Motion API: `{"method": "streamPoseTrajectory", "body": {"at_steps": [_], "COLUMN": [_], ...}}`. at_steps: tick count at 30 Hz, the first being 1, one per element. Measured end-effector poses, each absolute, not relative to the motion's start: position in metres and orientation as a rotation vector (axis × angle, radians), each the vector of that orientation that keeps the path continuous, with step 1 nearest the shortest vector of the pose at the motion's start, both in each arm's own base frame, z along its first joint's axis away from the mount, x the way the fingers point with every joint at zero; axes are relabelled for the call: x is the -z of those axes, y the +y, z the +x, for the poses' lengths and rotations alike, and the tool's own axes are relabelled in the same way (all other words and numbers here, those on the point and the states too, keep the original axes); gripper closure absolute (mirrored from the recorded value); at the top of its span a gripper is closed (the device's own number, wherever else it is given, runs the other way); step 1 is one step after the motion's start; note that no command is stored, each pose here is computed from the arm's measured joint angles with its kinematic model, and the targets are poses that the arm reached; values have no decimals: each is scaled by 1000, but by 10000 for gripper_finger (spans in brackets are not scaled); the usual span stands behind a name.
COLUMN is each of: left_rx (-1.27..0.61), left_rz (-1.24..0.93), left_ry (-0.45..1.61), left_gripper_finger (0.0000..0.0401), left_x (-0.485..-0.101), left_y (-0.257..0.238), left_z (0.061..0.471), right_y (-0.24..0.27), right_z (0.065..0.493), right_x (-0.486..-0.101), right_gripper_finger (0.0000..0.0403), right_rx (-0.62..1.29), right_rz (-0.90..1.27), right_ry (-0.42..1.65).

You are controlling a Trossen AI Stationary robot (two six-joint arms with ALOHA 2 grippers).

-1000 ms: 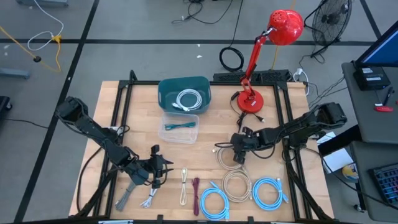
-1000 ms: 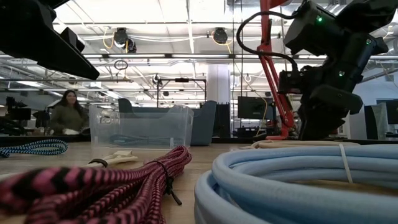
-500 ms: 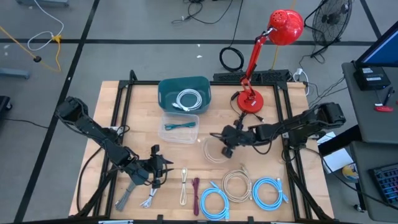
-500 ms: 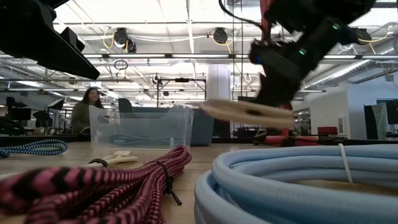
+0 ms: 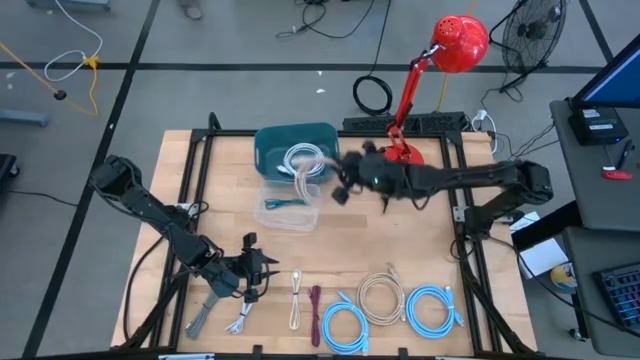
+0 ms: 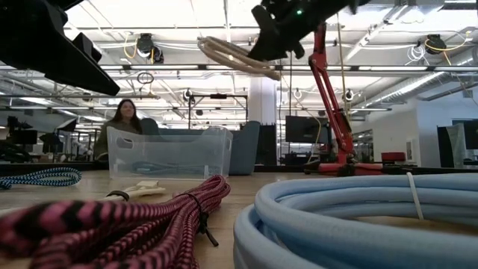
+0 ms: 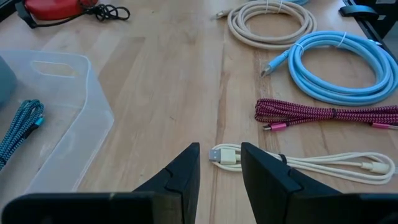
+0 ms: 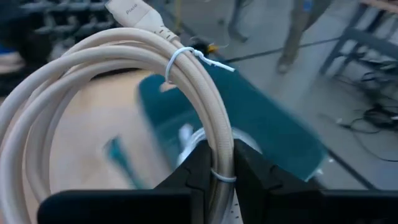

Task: Pick & Place USB Port
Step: Put the top light brown USB cable into the dark blue bin

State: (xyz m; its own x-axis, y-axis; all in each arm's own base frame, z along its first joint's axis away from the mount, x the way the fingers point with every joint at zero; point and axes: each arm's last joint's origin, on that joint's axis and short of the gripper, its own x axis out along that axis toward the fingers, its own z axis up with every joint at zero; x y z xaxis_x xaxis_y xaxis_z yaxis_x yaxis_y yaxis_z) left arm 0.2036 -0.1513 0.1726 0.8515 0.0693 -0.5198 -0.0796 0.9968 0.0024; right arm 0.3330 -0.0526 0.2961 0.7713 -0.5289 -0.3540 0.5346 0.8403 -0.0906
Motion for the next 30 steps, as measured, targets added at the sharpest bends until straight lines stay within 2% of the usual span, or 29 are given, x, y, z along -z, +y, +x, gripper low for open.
{"method": "streamPoseTrajectory", "body": {"at_steps": [4, 6, 11, 22, 30], "left_rx": [-61, -60, -66, -69, -62], "left_rz": [-27, -29, -40, -56, -85], "left_ry": [556, 557, 562, 579, 587], "left_gripper_finger": [281, 281, 281, 281, 281], "left_x": [-172, -172, -172, -170, -165], "left_y": [-152, -152, -152, -153, -159], "left_z": [204, 203, 203, 200, 198], "right_y": [-82, -98, -129, -161, -172], "right_z": [334, 342, 357, 412, 406], "right_x": [-299, -298, -283, -267, -268], "right_gripper_finger": [366, 366, 367, 367, 367], "right_rx": [633, 617, 586, 583, 606], "right_rz": [16, 34, 50, -57, -50], "right_ry": [344, 279, 271, 488, 546]}}
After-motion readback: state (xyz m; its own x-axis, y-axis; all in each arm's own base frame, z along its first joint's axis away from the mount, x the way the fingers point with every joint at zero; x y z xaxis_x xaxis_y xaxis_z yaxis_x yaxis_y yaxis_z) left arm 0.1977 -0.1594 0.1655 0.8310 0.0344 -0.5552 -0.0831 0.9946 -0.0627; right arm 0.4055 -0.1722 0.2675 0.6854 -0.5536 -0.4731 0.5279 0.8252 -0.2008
